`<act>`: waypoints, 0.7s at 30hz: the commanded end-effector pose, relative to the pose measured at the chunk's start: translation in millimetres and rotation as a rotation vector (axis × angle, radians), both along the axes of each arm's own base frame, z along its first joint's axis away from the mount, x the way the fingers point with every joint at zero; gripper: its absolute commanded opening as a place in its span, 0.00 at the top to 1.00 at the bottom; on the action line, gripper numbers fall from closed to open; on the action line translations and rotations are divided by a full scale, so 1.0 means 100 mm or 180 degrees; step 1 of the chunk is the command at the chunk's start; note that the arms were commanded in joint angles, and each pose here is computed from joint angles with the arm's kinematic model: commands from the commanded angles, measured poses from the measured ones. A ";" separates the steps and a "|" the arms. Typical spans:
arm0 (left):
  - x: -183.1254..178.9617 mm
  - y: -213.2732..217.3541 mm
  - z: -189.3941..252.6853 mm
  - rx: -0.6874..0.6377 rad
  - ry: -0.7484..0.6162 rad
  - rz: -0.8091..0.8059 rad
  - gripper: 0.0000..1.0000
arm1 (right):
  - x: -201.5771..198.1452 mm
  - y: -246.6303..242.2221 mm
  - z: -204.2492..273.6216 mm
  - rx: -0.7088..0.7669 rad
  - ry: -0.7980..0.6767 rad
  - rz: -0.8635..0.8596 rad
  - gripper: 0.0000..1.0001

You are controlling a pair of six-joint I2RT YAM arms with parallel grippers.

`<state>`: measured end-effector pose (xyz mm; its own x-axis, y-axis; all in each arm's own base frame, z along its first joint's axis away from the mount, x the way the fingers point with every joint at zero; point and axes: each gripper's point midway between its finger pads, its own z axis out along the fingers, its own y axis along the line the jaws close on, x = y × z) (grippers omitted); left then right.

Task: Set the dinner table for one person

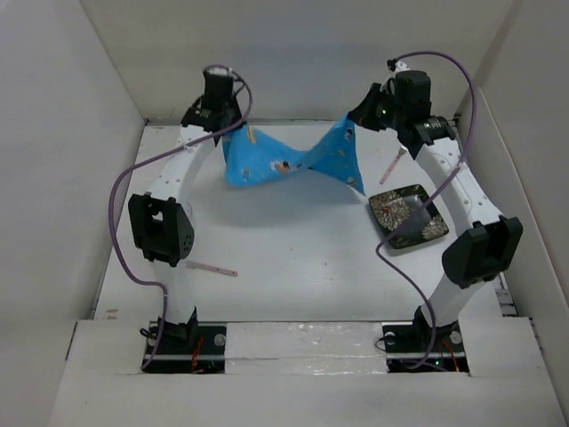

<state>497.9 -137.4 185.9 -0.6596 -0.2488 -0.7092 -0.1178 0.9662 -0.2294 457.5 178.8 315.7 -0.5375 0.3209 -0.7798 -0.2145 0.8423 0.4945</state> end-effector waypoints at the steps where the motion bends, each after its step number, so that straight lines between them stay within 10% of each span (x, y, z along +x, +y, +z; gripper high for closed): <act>1: 0.32 0.21 1.35 0.0144 -0.0785 0.0121 1.00 | 0.34 -0.04 0.63 0.0126 -0.0418 0.0017 1.00; 8: 0.19 0.59 2.05 -0.0074 -0.1177 0.0271 1.00 | 0.14 -0.03 1.48 0.0323 -0.0893 0.0163 1.00; 14: 0.00 0.77 1.11 0.0337 -0.0470 0.0234 1.00 | -0.18 -0.07 0.06 0.0231 -0.0153 0.0181 1.00; 17: -0.01 0.75 0.54 0.0411 -0.0080 0.0153 0.65 | -0.24 -0.16 -0.59 0.0109 0.0284 0.0103 1.00; 21: 0.11 0.68 0.11 0.0417 0.0326 0.0071 0.49 | -0.27 -0.27 -1.21 -0.0130 0.0722 -0.0036 1.00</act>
